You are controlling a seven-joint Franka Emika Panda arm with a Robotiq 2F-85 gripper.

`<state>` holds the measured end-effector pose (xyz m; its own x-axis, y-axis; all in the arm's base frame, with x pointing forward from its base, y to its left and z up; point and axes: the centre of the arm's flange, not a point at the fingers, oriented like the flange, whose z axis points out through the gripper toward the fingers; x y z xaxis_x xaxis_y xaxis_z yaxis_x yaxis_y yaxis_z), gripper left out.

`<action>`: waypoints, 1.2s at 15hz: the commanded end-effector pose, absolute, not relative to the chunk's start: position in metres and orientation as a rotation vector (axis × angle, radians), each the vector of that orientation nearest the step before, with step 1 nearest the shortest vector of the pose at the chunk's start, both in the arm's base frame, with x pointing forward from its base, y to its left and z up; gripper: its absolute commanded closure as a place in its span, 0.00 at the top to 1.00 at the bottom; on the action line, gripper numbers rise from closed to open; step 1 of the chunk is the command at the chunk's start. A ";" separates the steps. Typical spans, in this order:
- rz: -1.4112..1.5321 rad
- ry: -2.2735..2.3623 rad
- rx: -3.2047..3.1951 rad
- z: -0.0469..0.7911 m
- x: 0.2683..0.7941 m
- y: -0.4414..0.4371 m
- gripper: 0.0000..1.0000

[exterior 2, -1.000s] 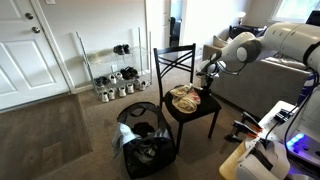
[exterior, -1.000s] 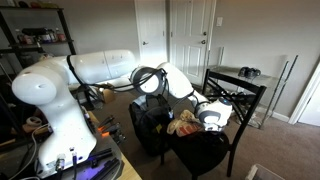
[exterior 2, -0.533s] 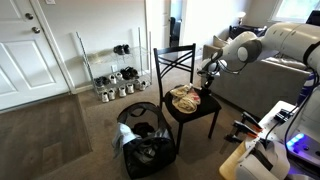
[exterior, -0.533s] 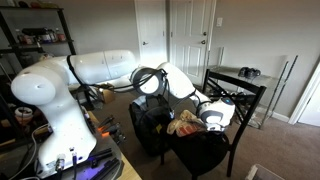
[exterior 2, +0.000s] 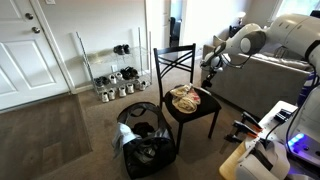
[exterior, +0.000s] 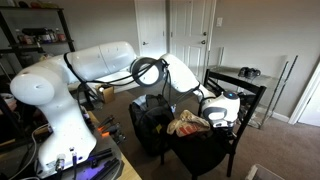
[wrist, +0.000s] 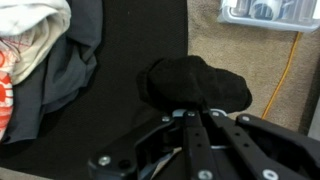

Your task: Remove the black cloth from the chair and put it in the black hamper

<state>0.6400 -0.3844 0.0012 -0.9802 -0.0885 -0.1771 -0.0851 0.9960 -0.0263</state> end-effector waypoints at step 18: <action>-0.156 2.752 -0.293 0.064 0.623 -0.334 0.05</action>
